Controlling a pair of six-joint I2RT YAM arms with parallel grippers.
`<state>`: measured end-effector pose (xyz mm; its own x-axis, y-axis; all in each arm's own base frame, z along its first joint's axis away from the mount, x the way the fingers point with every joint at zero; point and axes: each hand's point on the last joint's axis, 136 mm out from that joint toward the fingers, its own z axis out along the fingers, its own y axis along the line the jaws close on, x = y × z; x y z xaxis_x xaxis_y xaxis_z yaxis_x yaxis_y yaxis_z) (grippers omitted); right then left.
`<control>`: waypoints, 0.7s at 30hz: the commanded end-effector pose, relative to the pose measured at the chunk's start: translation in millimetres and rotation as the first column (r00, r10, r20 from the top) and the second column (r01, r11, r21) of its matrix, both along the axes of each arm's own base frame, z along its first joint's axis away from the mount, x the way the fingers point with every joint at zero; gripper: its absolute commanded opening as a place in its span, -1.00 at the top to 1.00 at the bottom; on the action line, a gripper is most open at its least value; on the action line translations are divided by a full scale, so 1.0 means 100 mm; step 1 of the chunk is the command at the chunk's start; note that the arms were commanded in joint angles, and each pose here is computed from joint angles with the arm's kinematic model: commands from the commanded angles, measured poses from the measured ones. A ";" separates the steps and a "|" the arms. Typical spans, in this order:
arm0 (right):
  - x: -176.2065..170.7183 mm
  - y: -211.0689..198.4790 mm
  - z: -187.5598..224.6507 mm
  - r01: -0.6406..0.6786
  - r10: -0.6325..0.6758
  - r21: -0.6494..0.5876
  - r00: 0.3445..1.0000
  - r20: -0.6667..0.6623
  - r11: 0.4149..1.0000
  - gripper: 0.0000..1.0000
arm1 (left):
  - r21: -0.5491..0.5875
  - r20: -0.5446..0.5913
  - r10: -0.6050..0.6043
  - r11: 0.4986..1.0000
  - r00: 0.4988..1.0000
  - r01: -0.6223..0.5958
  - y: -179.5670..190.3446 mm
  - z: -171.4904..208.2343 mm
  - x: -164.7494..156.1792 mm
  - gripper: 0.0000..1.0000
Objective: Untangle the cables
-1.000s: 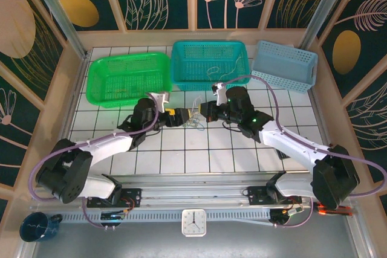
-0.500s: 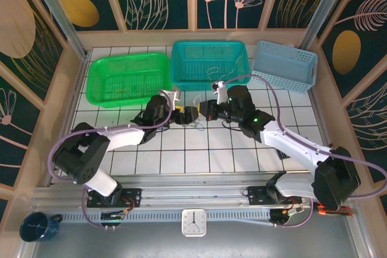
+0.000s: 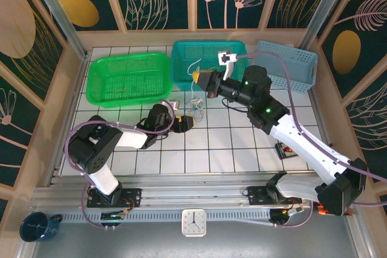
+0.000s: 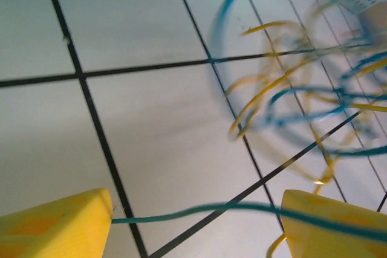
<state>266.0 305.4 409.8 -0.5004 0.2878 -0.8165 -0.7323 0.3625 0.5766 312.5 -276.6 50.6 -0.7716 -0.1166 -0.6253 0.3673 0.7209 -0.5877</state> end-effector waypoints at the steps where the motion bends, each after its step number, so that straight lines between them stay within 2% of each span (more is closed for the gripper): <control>1: -0.10 -0.02 0.51 -0.041 0.031 0.103 0.994 0.102 0.994 1.00 | -0.032 0.032 -0.009 0.999 0.999 0.010 -0.03 0.06 0.01 -0.44; 4: -0.08 -0.02 0.58 -0.034 0.021 0.110 0.993 0.119 0.993 1.00 | -0.037 0.030 -0.014 0.999 0.999 0.015 -0.03 0.07 -0.02 -0.49; 7: -0.02 -0.02 0.48 -0.010 0.000 0.091 0.994 0.107 0.996 1.00 | -0.031 0.045 -0.013 0.999 0.999 0.015 0.01 0.14 -0.06 -0.60; 15: 0.15 -0.02 -0.02 0.066 -0.067 0.005 0.997 0.046 0.998 1.00 | -0.015 0.045 -0.021 1.000 0.999 0.022 0.20 0.25 -0.31 -0.79; 21: 0.19 -0.03 -0.31 0.084 -0.083 -0.046 0.996 0.009 0.995 1.00 | -0.023 0.060 0.001 1.000 0.998 0.000 0.32 0.35 -0.44 -0.86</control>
